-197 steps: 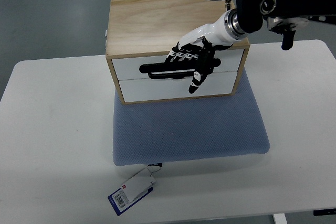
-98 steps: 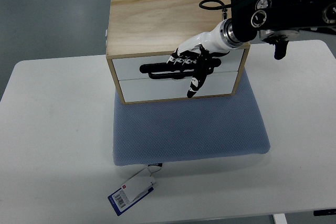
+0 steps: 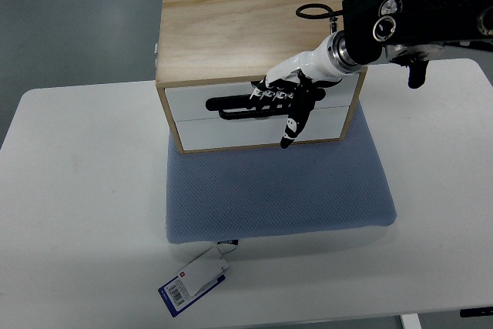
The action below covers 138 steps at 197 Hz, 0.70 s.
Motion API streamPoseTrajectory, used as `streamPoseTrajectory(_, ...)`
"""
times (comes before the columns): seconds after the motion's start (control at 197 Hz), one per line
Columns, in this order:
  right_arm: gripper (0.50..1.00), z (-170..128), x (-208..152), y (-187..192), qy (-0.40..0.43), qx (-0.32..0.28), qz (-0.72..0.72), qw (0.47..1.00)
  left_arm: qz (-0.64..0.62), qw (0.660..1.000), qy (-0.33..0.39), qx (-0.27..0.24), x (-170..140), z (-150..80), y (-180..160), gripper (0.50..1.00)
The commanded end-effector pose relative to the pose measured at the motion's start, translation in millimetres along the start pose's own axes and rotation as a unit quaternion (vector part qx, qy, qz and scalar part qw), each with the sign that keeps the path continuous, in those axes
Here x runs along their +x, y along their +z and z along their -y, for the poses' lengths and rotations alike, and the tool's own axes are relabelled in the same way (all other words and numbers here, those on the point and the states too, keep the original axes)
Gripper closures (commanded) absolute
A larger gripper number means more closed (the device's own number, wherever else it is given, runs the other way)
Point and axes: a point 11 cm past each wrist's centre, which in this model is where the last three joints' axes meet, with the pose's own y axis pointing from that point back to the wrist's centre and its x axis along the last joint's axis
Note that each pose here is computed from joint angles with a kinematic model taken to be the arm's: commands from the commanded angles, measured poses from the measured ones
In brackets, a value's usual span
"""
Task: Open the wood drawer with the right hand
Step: 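Pull the handle toward the robot with the right hand, sliding the drawer out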
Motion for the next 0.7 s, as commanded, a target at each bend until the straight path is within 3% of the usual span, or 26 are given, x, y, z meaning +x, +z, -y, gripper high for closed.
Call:
streamPoseTrajectory(0.0, 0.593, -2.0, -4.6, -0.8, -0.020, 0.001, -0.004, 1.000, 0.000, 1.000, 0.000, 0.000, 0.0, 0.0, 0.0, 0.500)
streamPoseTrajectory(0.696, 0.587, -21.8, -25.0, -7.7, -0.109, 0.010, -0.027, 0.994, 0.000, 1.000, 0.000, 0.000, 0.0, 0.0, 0.0, 0.500)
